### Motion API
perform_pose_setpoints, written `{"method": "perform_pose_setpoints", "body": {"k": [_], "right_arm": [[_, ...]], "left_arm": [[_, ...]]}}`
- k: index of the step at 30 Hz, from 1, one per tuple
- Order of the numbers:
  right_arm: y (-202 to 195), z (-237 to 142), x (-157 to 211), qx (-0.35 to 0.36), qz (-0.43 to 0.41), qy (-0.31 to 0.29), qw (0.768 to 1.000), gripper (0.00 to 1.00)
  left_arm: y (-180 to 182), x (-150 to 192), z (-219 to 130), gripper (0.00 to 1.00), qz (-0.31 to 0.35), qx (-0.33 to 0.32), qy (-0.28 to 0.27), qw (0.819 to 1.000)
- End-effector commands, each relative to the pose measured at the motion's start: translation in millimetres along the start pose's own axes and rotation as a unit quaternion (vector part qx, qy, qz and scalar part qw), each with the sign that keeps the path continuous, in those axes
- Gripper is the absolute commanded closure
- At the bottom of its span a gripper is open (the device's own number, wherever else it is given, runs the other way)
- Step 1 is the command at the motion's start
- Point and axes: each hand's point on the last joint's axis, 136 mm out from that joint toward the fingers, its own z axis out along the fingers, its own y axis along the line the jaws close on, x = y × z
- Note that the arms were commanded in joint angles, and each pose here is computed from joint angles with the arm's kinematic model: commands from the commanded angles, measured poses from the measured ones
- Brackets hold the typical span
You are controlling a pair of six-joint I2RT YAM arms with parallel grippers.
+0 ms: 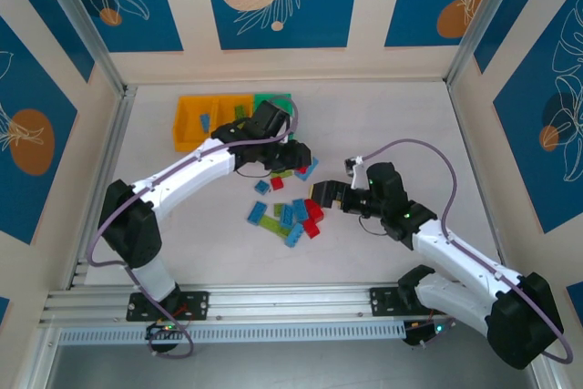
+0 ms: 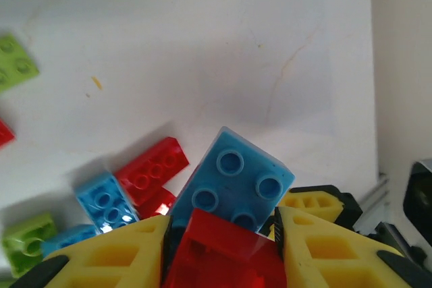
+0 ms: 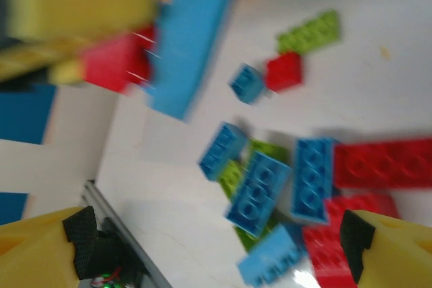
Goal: Sort the legos into containers by color
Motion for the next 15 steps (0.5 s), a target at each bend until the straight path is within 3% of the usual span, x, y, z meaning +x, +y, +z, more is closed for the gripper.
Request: {"method": "perform_pose_setpoints", "body": {"k": [1,7,15], "right_arm": [[38,2,-19,-0.087,-0.049,-0.024,0.995,0.08],[30,15,-23,-0.08,-0.087,-0.035,0.992,0.29],[29,29,-24,-0.094,-0.096,-0.034,0.99,0.39]], "left_arm": [[-5,10,-1,0.72,-0.081,0.024,0.026,0.996],[-12,16,-2,0.73,-0.16,0.055,0.037,0.985],[-17,24,-1,0.73,-0.219,0.092,0.051,0.97]]}}
